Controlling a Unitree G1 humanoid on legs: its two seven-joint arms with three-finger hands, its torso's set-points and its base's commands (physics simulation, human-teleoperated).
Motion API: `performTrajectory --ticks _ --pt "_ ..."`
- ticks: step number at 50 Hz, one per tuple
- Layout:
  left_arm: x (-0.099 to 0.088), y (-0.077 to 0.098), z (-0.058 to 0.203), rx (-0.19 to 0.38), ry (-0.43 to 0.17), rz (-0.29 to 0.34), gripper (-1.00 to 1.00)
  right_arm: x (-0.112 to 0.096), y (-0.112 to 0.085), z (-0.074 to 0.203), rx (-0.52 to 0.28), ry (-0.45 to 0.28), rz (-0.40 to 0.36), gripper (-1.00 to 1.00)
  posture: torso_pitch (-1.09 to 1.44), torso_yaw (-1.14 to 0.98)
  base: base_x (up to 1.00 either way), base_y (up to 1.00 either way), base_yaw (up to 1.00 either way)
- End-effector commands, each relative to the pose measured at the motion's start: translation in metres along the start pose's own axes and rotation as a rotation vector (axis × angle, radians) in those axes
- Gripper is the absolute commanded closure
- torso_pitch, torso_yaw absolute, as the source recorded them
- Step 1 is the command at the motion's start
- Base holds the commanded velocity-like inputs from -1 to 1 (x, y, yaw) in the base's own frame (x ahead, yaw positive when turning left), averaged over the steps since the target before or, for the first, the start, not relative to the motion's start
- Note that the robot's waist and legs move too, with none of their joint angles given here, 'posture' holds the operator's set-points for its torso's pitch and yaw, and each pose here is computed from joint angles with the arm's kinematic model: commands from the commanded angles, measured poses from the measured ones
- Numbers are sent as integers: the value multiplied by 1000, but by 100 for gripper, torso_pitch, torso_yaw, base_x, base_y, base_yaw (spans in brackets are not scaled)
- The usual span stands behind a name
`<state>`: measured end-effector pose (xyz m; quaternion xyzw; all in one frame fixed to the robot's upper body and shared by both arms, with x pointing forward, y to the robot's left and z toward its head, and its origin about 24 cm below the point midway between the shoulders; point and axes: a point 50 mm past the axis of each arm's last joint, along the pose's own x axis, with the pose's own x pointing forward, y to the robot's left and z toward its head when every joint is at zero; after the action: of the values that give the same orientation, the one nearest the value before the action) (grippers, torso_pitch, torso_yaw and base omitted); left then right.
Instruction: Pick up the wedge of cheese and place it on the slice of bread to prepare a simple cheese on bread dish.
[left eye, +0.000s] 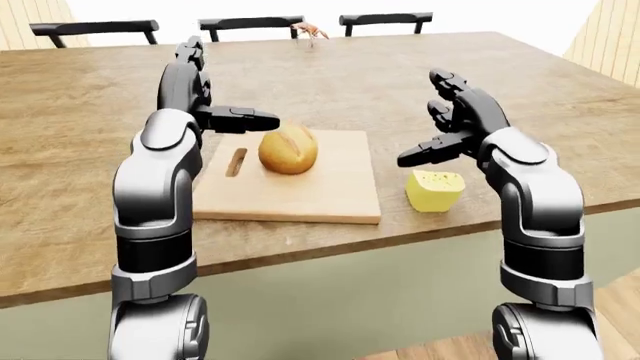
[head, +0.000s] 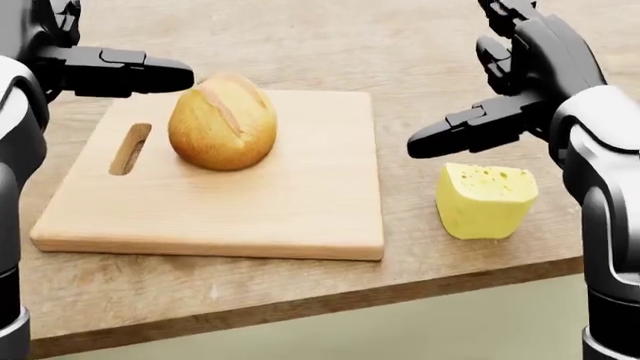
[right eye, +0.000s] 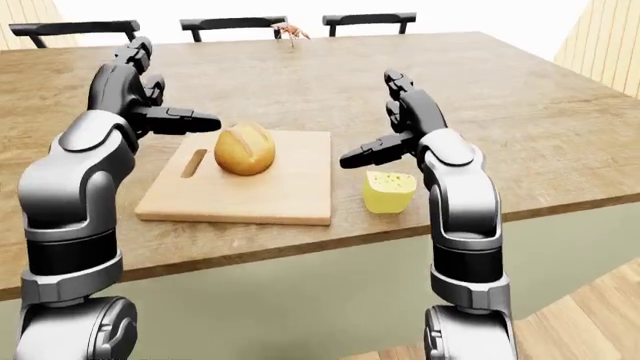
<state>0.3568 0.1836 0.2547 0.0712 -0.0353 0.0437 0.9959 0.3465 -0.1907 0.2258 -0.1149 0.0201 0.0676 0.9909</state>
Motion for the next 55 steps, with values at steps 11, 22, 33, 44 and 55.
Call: performTrajectory --ticks 11,22,33,44,55 --pt "-5 -2 29 0 -145 -11 -100 -4 -17 33 -24 -117 -84 -100 0 0 0 0 0" --pt "-6 -2 30 2 -147 -13 -100 -6 -13 38 -48 -141 -63 -100 0 0 0 0 31" --pt "-6 -5 30 3 -148 -17 -100 -5 -13 36 -26 -117 -53 -100 0 0 2 0 0" --pt "-8 -2 31 -2 -150 -11 -100 -6 -12 37 -17 -119 -47 -100 0 0 33 0 0" --pt "-7 -2 30 -5 -149 -13 -100 -5 -11 35 -14 -113 -44 -100 0 0 29 0 0"
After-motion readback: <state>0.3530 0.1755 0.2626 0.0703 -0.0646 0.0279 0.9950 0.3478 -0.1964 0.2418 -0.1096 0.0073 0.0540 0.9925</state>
